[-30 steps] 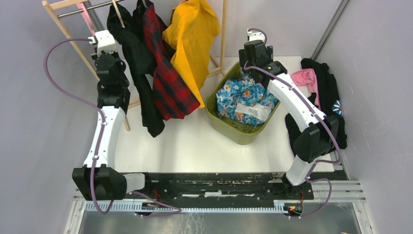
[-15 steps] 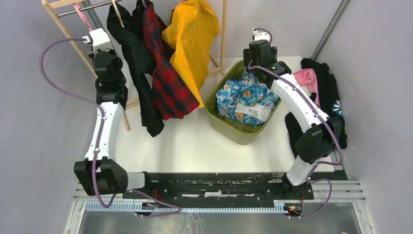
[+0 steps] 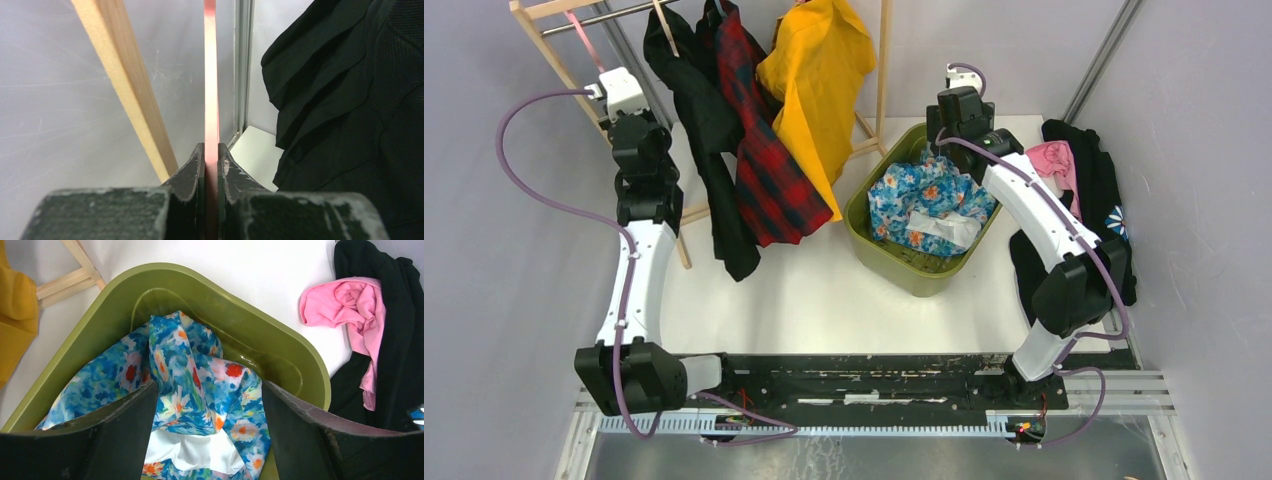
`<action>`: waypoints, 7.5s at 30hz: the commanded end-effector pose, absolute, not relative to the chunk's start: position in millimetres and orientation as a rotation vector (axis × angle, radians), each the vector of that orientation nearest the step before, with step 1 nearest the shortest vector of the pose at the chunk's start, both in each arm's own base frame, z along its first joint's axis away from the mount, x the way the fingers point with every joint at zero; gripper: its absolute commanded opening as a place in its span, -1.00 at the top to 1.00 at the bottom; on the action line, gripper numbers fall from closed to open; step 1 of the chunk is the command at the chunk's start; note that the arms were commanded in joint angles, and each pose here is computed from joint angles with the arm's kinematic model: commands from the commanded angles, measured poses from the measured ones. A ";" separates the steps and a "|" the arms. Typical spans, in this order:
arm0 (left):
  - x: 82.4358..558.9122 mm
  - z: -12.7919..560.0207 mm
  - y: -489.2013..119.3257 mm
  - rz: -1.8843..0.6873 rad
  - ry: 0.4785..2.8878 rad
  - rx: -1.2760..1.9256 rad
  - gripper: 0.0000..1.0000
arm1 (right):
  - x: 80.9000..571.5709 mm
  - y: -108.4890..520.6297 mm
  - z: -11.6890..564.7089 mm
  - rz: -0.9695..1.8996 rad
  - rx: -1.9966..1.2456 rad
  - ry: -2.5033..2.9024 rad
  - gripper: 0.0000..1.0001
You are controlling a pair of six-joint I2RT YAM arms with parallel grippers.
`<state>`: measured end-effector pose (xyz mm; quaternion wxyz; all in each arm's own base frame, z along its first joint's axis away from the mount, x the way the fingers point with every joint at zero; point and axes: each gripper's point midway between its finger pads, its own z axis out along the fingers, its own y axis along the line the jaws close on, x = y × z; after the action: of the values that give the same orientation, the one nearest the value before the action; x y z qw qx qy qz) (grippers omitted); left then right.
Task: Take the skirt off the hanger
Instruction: Place the hanger at the clothesline, then pick up the hanger from the clothesline.
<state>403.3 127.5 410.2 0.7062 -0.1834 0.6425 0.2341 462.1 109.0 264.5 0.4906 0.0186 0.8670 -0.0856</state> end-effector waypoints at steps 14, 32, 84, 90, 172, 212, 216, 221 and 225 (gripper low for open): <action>346.6 387.6 143.8 0.610 1.498 -0.483 0.94 | 452.0 107.9 272.8 -0.145 0.095 2.082 -0.62; 357.6 391.9 141.5 0.586 1.488 -0.467 -0.25 | 449.1 106.8 273.3 -0.152 0.074 2.080 -0.63; 375.8 497.6 17.7 0.081 1.488 -0.297 -0.40 | 453.4 93.1 257.8 -0.280 0.001 2.061 -0.63; 395.0 473.2 19.2 0.098 1.522 -0.319 -0.39 | 456.2 94.9 259.4 -0.278 -0.010 2.057 -0.64; 431.5 458.2 20.3 0.297 0.929 -0.206 0.94 | 449.0 111.3 186.6 -0.205 -0.090 2.242 -0.61; 344.1 367.3 37.9 0.402 1.554 -0.094 0.94 | 445.8 113.0 193.0 -0.189 -0.114 2.235 -0.55; 318.3 377.7 38.9 0.405 1.586 -0.058 0.94 | 443.9 117.3 201.8 -0.170 -0.203 2.216 -0.54; 291.5 394.3 31.5 0.356 1.629 0.007 0.94 | 445.6 122.0 214.4 -0.148 -0.265 2.191 -0.52; 271.3 403.6 16.9 0.290 1.679 0.125 0.94 | 448.8 124.6 222.7 -0.136 -0.267 2.174 -0.50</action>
<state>295.8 33.6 361.9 0.6277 0.0223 0.7581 0.1755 438.6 119.2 176.0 0.4041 -0.1065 0.9056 -0.0728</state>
